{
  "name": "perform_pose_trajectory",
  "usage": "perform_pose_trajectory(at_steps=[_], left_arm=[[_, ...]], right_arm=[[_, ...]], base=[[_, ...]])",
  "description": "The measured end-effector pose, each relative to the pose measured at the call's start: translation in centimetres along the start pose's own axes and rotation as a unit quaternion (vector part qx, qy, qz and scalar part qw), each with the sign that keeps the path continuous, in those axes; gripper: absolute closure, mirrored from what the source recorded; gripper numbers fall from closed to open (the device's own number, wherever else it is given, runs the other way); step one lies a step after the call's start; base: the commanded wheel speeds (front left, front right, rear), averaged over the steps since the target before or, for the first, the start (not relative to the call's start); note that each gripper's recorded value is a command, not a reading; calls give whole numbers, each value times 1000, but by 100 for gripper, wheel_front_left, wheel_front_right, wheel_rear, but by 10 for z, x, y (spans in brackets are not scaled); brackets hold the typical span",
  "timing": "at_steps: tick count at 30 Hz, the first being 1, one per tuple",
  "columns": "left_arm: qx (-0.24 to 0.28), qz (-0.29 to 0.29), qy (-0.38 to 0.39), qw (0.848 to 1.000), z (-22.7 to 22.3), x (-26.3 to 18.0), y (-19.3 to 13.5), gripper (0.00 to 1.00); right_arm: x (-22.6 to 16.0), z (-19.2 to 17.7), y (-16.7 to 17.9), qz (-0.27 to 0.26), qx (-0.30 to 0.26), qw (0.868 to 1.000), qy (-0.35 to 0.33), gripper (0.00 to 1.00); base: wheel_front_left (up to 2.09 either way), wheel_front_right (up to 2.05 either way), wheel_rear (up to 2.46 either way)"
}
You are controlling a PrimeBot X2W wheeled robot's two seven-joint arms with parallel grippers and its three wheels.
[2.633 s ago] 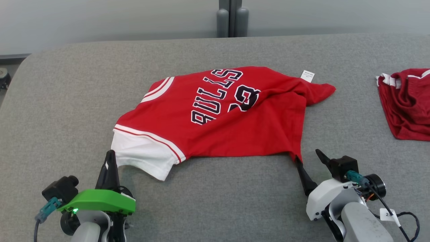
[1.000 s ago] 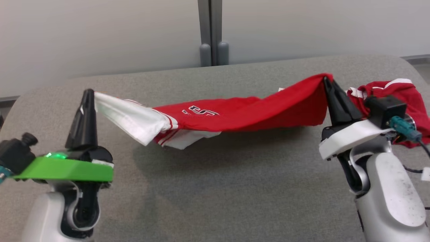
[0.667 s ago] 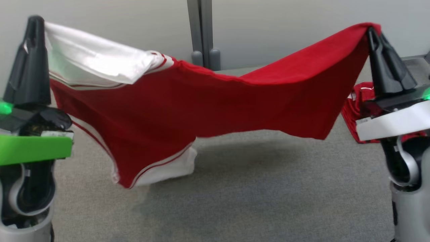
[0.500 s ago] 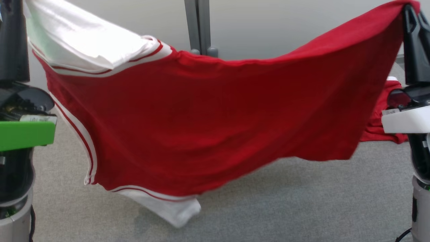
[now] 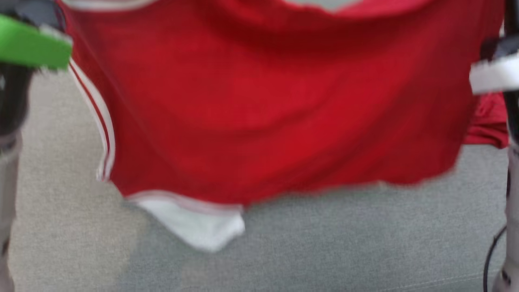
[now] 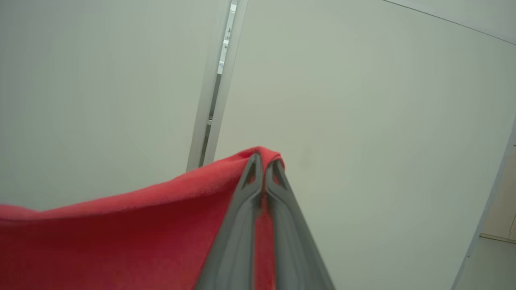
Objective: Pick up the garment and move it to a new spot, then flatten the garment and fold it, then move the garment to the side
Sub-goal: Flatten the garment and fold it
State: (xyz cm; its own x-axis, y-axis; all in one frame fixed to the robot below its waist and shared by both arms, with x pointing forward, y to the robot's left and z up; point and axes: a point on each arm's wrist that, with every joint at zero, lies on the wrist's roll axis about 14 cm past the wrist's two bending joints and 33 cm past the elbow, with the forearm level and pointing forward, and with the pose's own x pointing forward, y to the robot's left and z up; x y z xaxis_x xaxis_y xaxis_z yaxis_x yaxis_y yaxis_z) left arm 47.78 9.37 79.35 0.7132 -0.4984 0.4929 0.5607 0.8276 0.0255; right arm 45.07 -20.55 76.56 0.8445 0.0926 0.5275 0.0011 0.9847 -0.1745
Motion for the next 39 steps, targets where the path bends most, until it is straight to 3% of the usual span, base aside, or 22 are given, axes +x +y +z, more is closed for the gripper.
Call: perform_pose_trajectory(at_steps=[9,16,23,29,32,39], left_arm=[[62,28,-18,998,-34,87,55,100],[59,71,-8,996,-88,121,97,100],[23,102,64,992,-191,106,124,100],[-12,113,119,986,-268,70,131,100],[-31,110,134,984,-287,51,125,100],[-91,114,132,981,-292,3,111,100]], right_arm=[[114,-38,27,33,-41,998,-34,100],[166,-91,48,42,-68,996,-28,100],[151,-212,72,61,-59,994,75,100],[106,-307,97,89,-46,980,172,100],[88,-326,111,104,-37,975,194,100],[60,-321,119,108,-5,975,196,100]], base=[[0,0,0],[0,0,0],[0,0,0],[0,0,0],[0,0,0],[0,0,0]])
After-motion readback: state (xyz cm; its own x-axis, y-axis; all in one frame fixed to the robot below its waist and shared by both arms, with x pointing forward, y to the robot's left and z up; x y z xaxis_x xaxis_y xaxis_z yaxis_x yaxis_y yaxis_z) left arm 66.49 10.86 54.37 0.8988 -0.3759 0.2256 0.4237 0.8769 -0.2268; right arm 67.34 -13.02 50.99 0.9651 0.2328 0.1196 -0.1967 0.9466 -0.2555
